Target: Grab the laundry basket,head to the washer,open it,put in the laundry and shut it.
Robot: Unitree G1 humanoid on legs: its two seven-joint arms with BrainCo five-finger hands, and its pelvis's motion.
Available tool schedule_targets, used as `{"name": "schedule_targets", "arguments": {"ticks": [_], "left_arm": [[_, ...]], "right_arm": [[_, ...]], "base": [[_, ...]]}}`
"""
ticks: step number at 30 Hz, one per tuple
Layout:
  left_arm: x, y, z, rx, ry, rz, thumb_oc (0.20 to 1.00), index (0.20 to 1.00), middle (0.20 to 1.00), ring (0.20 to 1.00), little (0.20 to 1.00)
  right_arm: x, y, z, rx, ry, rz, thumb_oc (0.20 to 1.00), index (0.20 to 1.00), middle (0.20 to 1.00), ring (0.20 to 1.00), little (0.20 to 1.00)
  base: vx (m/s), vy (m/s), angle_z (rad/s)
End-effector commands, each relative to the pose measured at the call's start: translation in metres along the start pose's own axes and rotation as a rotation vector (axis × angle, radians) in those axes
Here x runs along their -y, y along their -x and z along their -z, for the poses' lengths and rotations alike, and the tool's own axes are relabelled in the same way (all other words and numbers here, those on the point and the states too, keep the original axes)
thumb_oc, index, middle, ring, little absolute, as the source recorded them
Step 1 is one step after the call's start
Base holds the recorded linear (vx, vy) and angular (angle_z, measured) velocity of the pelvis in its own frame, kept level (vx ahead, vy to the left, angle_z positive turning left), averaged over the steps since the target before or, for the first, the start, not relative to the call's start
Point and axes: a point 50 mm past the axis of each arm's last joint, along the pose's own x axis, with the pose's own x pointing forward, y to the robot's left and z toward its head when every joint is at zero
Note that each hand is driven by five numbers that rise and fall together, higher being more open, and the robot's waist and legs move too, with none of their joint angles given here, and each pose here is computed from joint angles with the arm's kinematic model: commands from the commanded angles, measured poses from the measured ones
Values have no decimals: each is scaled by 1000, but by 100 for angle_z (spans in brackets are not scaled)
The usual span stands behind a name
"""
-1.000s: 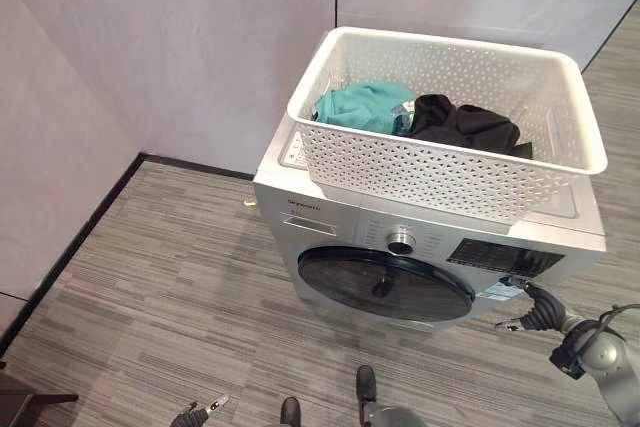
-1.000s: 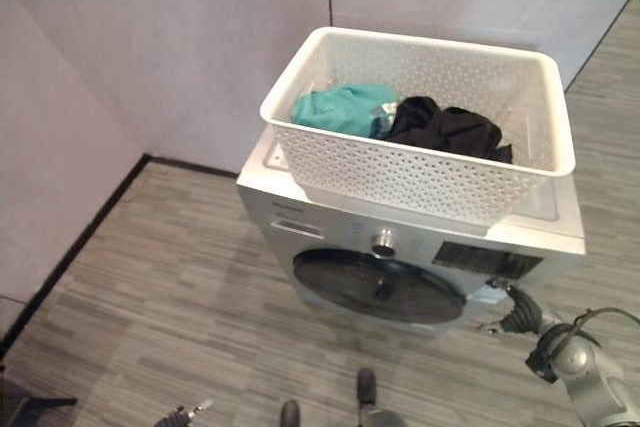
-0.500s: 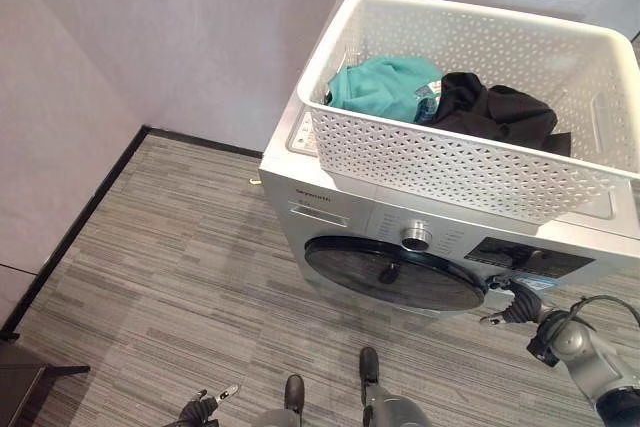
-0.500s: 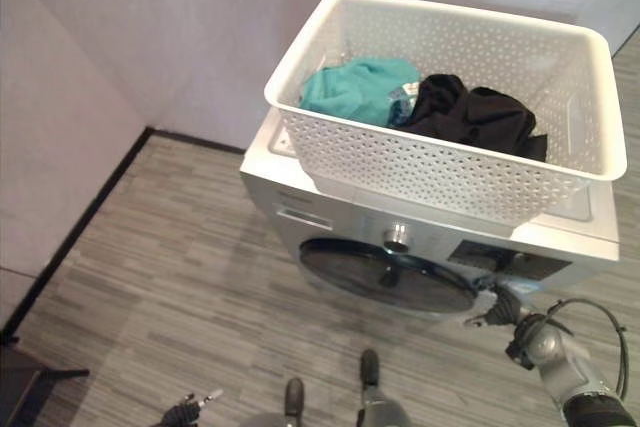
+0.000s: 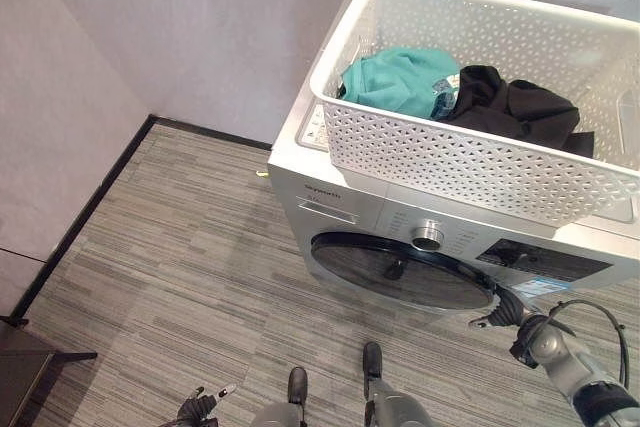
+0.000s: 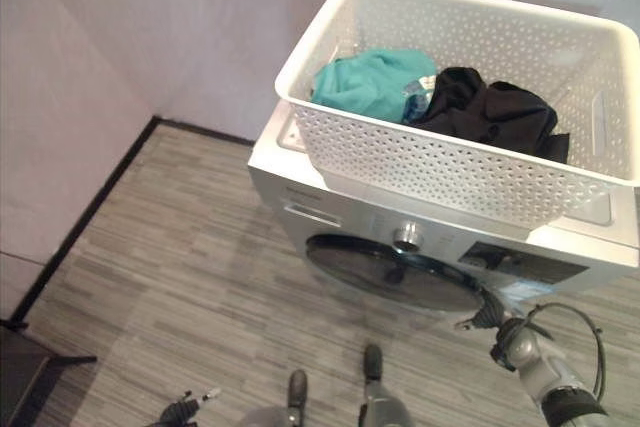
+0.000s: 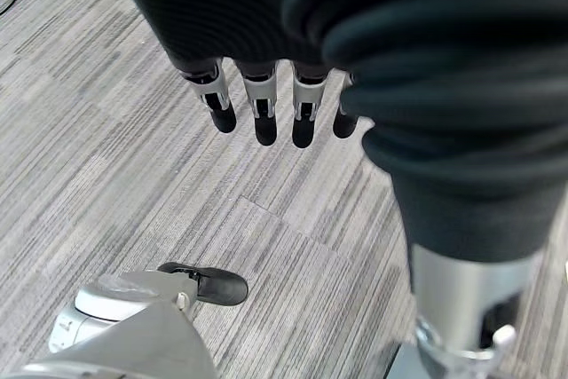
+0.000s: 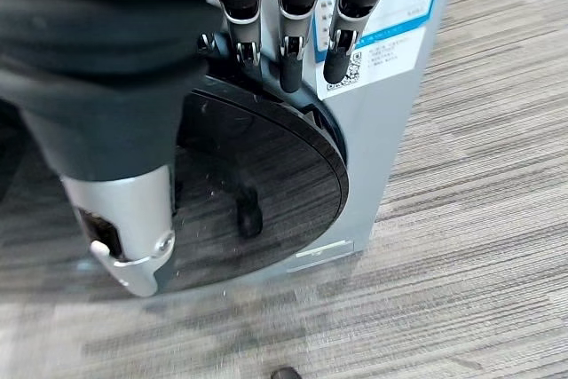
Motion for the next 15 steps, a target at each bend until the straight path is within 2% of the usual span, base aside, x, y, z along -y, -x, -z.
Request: {"name": "schedule_targets", "arguments": {"ticks": [1,7,15], "left_arm": [[-2,-2,-8,23,-73,-22,1000,1000,1000,1000,1000],[1,-2,-9,31,-77,-12,1000,1000,1000,1000,1000],[13,-3,-15,57,-95,17,1000,1000,1000,1000,1000]], "right_arm": [[-14,-4,-8,27,34,-45,1000,1000,1000,1000,1000],[-16,-9,-4,-27,1,-45,1000,1000,1000,1000,1000],[17,-23,-22,11,-25,91,1000,1000,1000,1000,1000]], "base": [[-16,4,15],[-28,-1,9],[-41,4,4]]}}
